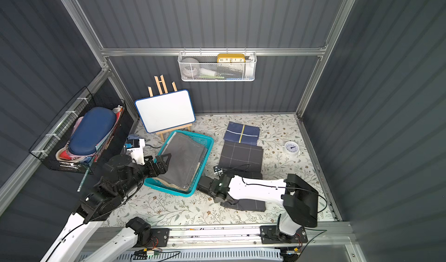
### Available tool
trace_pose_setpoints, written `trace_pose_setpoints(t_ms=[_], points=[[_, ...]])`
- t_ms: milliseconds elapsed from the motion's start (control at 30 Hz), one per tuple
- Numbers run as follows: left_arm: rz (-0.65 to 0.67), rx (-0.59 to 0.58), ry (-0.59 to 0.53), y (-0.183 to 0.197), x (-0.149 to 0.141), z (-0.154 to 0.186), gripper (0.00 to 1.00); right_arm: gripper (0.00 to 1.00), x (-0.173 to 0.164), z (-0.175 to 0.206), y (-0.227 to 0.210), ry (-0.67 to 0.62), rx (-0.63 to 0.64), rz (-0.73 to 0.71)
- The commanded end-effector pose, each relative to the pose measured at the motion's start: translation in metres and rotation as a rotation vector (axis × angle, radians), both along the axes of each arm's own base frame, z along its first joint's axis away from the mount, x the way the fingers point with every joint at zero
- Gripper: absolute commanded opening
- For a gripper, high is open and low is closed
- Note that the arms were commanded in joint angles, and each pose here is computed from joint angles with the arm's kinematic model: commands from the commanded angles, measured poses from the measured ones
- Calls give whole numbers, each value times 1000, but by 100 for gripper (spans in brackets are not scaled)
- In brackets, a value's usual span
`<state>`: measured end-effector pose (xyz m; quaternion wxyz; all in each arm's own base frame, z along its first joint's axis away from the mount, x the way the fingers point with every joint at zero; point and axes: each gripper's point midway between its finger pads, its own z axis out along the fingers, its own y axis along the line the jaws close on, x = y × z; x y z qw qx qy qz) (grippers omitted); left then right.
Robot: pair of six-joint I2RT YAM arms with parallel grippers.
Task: Put the folded pillowcase in the basket
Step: Pick up the pillowcase from the center of the board.
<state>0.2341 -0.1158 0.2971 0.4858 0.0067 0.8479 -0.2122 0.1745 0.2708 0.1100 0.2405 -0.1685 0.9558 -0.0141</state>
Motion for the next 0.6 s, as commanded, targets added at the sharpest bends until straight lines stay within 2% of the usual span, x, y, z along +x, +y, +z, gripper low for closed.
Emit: trace_pose_setpoints(t_ms=[0, 167, 300, 467, 567], points=[[-84, 11, 96, -18, 0, -8, 100, 0, -2, 54, -5, -140, -60, 177], [-165, -25, 325, -46, -1, -31, 100, 0, -9, 103, -17, -179, -44, 281], [-209, -141, 464, -69, -8, -40, 100, 0, -8, 137, -21, -254, -8, 344], [-264, -349, 536, -94, -14, -34, 99, 0, -2, 168, -20, -349, 20, 385], [-303, -441, 542, -105, -17, -33, 100, 0, 1, 171, -15, -375, 6, 405]])
